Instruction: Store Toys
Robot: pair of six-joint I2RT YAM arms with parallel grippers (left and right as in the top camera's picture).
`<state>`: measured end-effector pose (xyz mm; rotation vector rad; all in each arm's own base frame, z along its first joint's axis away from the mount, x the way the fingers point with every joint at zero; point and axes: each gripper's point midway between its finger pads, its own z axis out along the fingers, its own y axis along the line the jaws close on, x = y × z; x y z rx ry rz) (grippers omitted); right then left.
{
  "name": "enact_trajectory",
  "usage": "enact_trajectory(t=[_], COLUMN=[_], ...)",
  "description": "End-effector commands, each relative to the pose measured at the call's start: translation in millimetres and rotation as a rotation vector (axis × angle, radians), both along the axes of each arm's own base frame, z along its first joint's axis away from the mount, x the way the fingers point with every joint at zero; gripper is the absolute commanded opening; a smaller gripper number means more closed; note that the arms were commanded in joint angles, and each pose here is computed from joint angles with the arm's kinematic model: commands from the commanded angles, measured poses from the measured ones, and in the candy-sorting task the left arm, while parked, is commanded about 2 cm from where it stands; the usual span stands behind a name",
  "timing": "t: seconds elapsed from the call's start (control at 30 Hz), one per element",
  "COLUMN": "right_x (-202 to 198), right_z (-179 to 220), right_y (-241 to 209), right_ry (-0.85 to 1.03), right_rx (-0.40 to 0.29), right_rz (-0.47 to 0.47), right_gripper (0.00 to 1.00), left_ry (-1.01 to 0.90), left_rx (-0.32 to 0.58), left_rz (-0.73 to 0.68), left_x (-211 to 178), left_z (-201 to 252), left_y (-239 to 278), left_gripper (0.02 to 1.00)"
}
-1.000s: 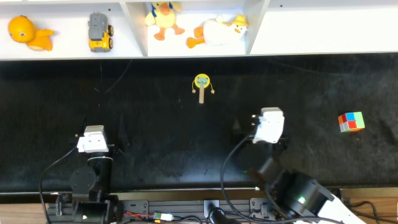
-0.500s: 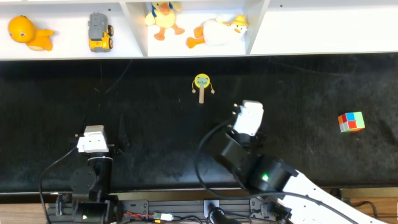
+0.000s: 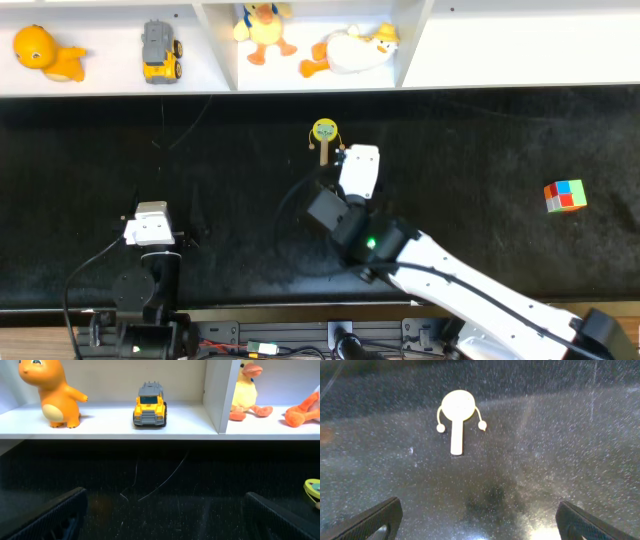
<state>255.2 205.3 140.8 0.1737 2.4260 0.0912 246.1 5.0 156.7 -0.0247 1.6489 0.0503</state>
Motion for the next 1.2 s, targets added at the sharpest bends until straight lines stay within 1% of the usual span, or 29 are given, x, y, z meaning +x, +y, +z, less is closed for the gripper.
enact_trajectory(t=[0.03, 0.13, 0.27, 0.5, 0.7, 0.87, 0.97, 1.1, 1.2], right_x=[15.0, 28.0, 38.7, 52.5, 58.6, 59.9, 67.3, 69.3, 72.0], right_z=[4.0, -1.3, -8.9, -26.3, -46.8, -57.4, -59.5, -59.1, -60.0], right_y=[11.6, 14.4, 24.9, 47.8, 56.4, 49.5, 40.2, 37.4, 33.5], right_ry=[0.054, 0.093, 0.126, 0.175, 0.215, 0.238, 0.227, 0.216, 0.226], right_rx=[0.076, 0.094, 0.108, 0.098, 0.063, 0.035, 0.016, -0.030, -0.040], right_rz=[-0.020, -0.043, -0.045, -0.031, -0.033, -0.051, -0.076, -0.036, -0.019], right_gripper=[0.993, 0.996, 0.996, 0.996, 0.996, 0.996, 0.998, 0.996, 1.000], left_ry=[-0.005, -0.006, -0.005, -0.006, -0.006, -0.006, -0.005, -0.005, -0.005], left_rx=[0.019, 0.019, 0.019, 0.019, 0.019, 0.019, 0.019, 0.019, 0.019], left_rz=[-0.003, -0.003, -0.003, -0.003, -0.003, -0.003, -0.003, -0.003, -0.003], left_x=[-0.4, -0.4, -0.4, -0.4, -0.4, -0.4, -0.4, -0.4, -0.4], left_z=[1.0, 1.2, 1.0, 1.2, 1.2, 1.2, 1.0, 0.9, 1.0], left_y=[-0.4, -0.4, -0.4, -0.4, -0.4, -0.4, -0.4, -0.4, -0.4], left_gripper=[0.998, 0.998, 0.998, 0.998, 0.998, 0.998, 0.998, 0.998, 0.998])
